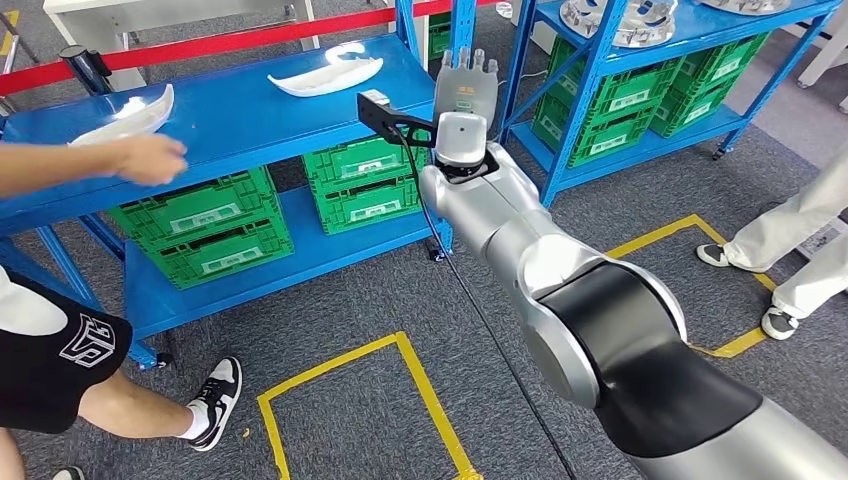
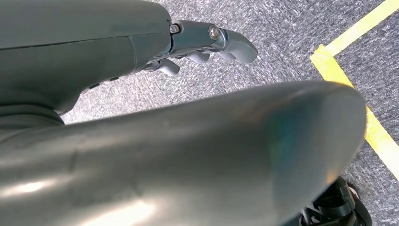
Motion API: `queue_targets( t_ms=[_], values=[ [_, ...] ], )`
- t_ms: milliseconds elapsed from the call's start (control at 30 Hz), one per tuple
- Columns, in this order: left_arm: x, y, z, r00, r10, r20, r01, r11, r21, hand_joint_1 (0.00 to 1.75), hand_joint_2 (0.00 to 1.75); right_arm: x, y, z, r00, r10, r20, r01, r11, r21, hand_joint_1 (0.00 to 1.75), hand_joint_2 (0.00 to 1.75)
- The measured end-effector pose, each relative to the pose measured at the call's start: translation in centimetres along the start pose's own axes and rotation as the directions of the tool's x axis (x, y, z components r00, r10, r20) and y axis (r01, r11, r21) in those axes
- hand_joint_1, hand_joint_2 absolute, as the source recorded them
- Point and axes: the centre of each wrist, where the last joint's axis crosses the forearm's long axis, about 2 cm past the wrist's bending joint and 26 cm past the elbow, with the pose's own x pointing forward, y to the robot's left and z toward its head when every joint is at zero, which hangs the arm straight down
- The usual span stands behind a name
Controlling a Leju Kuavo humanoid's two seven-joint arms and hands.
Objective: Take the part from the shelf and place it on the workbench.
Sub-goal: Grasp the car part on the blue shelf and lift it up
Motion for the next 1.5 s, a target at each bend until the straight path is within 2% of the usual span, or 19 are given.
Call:
queue_targets(
  t_ms=[367, 600, 900, 1500],
  values=[
    [0.1, 0.0, 0.0, 1.000, -0.003, -0.003, 0.003, 1.000, -0.001, 0.00, 0.00, 4.7, -1.7, 1.0, 0.974, 0.109, 0.197, -0.078, 0.984, -0.160, 0.00, 1.75],
    [0.0, -0.1, 0.0, 1.000, -0.002, -0.009, 0.002, 1.000, -0.001, 0.00, 0.00, 6.9, -2.4, 1.7, 0.956, 0.141, 0.257, -0.091, 0.976, -0.197, 0.00, 1.75],
    [-0.2, 0.0, 0.0, 1.000, -0.003, -0.014, 0.003, 1.000, 0.000, 0.00, 0.00, 7.4, -2.7, 1.8, 0.955, 0.143, 0.261, -0.090, 0.975, -0.204, 0.00, 1.75],
    [-1.0, -0.2, 0.1, 1.000, 0.005, -0.016, -0.005, 1.000, -0.003, 0.00, 0.00, 7.1, -0.8, 2.3, 0.957, 0.139, 0.254, -0.098, 0.981, -0.165, 0.00, 1.75]
  ],
)
